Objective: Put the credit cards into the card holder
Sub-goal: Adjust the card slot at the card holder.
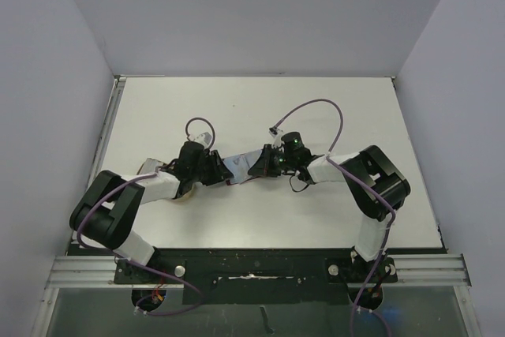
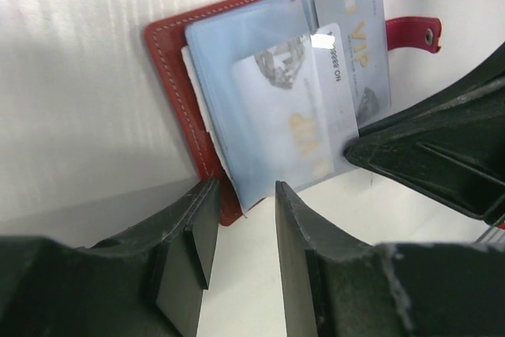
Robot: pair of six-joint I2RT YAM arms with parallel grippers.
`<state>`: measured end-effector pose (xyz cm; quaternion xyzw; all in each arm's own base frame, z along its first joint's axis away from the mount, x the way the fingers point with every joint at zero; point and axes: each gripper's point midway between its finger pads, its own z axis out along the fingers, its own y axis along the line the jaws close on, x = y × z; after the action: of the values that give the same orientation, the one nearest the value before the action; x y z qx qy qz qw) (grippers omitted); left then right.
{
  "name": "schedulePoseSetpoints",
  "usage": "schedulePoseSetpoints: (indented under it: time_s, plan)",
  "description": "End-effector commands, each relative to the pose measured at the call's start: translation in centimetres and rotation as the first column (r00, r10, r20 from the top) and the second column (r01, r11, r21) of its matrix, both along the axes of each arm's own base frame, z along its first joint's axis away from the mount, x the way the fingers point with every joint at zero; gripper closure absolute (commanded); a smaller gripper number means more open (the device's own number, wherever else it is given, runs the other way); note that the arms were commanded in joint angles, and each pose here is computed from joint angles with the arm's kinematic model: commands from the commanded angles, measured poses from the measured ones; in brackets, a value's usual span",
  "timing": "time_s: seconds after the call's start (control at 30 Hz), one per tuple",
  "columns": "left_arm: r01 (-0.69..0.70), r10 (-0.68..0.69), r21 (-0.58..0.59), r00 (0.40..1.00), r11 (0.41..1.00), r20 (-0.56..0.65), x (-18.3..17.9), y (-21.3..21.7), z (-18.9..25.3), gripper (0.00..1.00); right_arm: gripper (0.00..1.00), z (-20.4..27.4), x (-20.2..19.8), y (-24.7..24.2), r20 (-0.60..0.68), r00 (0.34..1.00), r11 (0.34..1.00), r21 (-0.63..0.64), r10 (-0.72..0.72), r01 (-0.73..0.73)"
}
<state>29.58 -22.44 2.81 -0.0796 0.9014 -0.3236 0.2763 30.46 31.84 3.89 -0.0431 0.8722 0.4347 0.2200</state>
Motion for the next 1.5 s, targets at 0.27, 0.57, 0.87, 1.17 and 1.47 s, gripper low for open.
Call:
schedulePoseSetpoints:
  time_s: [0.27,0.57,0.87,1.17,1.47]
  plan:
    - [-0.08,0.075,0.025,0.985,0.997,0.155,2.8,1.3,3.4,0.67,1.0,1.3,1.6,-0.1,0.03,0.999,0.999,0.035,-0.032,0.031]
    - [-0.04,0.037,0.019,0.991,0.999,0.132,3.2,0.4,2.3,0.76,1.0,1.6,2.1,0.6,0.019,0.999,0.997,0.065,-0.037,0.036]
    - [-0.016,0.015,0.012,0.993,1.0,0.113,2.9,0.0,1.5,0.91,1.0,1.5,2.5,1.1,0.003,0.999,0.995,0.086,-0.043,0.043]
    - [-0.013,0.011,0.015,0.994,1.0,0.111,2.8,0.0,1.2,0.93,1.0,1.5,2.5,1.6,-0.013,0.999,0.994,0.099,-0.038,0.039]
    - [-0.01,0.008,0.021,0.994,1.0,0.111,2.8,0.1,1.1,0.93,1.0,1.1,2.3,2.0,-0.04,0.999,0.993,0.111,-0.032,0.036]
